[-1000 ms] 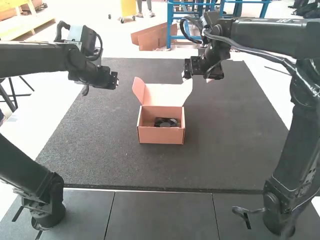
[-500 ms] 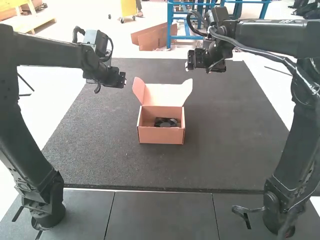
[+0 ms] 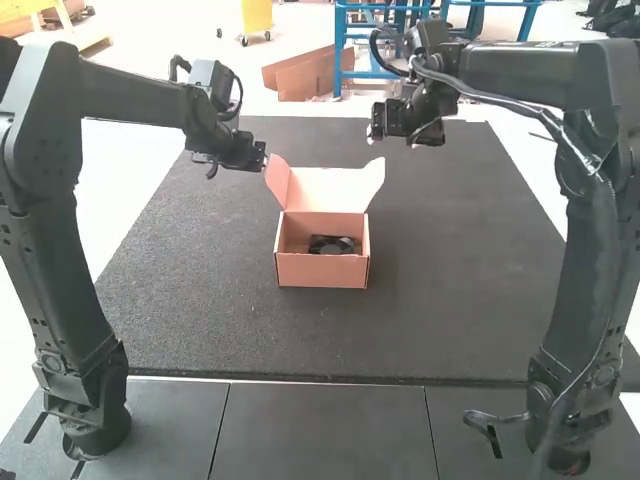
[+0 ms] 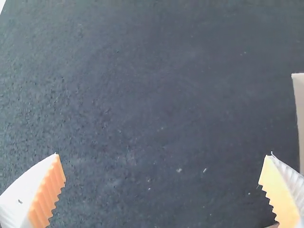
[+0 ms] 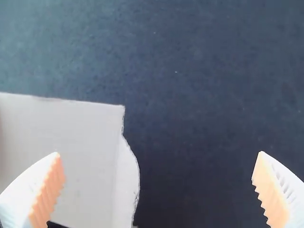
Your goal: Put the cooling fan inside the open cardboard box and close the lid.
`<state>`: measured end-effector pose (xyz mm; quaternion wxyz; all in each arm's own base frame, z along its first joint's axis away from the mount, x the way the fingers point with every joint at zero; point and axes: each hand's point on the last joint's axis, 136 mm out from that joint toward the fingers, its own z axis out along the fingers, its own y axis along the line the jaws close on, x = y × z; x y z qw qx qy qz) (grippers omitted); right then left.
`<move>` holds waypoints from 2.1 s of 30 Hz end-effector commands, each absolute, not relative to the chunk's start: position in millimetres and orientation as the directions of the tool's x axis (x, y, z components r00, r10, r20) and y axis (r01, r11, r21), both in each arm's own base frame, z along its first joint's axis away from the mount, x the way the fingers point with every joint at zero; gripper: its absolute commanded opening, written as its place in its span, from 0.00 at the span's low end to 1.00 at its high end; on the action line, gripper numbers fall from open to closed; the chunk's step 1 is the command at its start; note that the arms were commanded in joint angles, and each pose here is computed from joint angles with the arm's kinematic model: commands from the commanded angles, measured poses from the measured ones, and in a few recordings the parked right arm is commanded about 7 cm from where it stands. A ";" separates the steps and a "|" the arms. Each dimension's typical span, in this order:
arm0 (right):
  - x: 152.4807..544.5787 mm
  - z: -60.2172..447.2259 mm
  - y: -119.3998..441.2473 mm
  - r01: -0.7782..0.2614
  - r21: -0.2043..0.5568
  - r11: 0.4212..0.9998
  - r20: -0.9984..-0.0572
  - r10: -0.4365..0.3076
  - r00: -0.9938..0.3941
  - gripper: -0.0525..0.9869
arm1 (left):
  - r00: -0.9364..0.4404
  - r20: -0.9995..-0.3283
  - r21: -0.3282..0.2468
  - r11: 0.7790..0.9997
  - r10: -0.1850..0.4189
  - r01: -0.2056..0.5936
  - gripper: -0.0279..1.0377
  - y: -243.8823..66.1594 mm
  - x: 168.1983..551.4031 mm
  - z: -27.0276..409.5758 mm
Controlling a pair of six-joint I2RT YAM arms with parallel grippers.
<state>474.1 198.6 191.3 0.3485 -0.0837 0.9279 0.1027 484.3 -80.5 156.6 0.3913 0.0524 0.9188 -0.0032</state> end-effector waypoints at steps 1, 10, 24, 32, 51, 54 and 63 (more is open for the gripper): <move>483.3 202.7 192.4 -0.216 0.177 0.960 -0.669 -0.043 -0.742 0.92 | -0.648 -0.756 -0.014 0.987 0.094 0.160 0.94 -105.5 490.6 183.7; 476.8 186.3 192.7 -0.220 0.200 0.955 -0.615 -0.052 -0.787 0.87 | -0.662 -0.740 -0.037 0.976 0.116 0.213 0.94 -131.4 480.9 185.9; 471.1 168.8 211.3 -0.261 0.257 0.930 -0.563 -0.076 -0.823 0.61 | -0.665 -0.737 -0.041 0.974 0.120 0.221 0.94 -136.6 478.6 184.7; 470.7 163.7 219.3 -0.278 0.275 0.920 -0.551 -0.086 -0.830 0.56 | -0.671 -0.732 -0.039 0.975 0.122 0.219 0.94 -135.2 477.7 183.3; 474.1 158.7 230.9 -0.297 0.289 0.910 -0.545 -0.099 -0.832 0.37 | -0.670 -0.733 -0.039 0.975 0.120 0.218 0.94 -134.6 478.2 184.4; 474.3 160.0 231.9 -0.302 0.288 0.909 -0.549 -0.102 -0.830 0.36 | -0.671 -0.732 -0.040 0.975 0.122 0.220 0.94 -135.5 477.7 183.7; 476.8 164.9 231.5 -0.305 0.284 0.909 -0.559 -0.101 -0.823 0.31 | -0.672 -0.731 -0.039 0.975 0.123 0.221 0.94 -135.9 477.2 183.0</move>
